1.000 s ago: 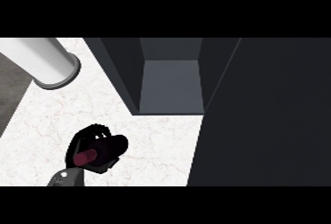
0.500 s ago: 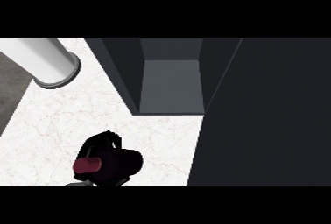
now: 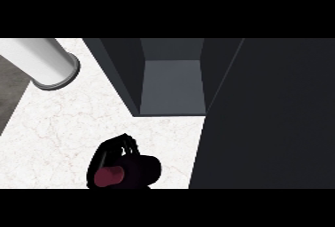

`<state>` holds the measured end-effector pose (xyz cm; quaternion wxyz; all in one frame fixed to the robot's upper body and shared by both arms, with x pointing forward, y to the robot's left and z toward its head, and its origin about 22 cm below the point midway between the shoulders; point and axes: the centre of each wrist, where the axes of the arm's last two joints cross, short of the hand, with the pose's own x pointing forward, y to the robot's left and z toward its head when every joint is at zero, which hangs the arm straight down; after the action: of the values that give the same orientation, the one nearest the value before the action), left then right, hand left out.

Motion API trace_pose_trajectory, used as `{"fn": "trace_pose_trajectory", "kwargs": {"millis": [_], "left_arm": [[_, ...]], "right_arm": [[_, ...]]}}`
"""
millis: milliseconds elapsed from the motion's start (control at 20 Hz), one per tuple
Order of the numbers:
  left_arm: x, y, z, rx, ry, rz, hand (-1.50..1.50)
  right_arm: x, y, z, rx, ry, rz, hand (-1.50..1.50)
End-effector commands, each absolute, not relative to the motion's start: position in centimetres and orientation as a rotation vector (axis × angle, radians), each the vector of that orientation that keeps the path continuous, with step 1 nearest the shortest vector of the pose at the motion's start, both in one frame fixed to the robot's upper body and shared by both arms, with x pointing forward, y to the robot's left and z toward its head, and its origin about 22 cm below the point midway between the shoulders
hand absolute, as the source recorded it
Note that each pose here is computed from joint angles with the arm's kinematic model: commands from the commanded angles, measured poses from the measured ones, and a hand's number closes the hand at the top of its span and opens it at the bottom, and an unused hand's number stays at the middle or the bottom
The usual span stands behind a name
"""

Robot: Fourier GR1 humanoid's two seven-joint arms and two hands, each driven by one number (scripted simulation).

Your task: Pick up the wine, place it into the cabinet and close the cabinet

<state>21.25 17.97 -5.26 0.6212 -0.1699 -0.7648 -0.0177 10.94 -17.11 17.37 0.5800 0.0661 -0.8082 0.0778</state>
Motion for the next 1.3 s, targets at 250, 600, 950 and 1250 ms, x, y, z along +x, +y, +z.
{"fn": "trace_pose_trajectory", "kwargs": {"millis": [250, 600, 950, 1250], "left_arm": [[22.7, 15.0, -2.3, -0.231, -1.831, -0.024, 1.50], [27.2, 14.5, -0.9, -0.140, -1.829, -0.071, 1.50], [30.3, 13.1, 0.4, -0.113, -1.820, -0.106, 1.50], [32.3, 13.2, -1.1, -0.110, -1.785, -0.104, 1.50]], "right_arm": [[7.6, -18.4, 20.3, 0.209, -1.934, 0.125, -1.50], [6.9, -19.0, 20.6, 0.223, -1.942, 0.147, -1.50], [7.2, -19.0, 19.9, 0.233, -1.947, 0.139, -1.50], [7.1, -19.4, 19.4, 0.236, -1.927, 0.171, -1.50]]}}
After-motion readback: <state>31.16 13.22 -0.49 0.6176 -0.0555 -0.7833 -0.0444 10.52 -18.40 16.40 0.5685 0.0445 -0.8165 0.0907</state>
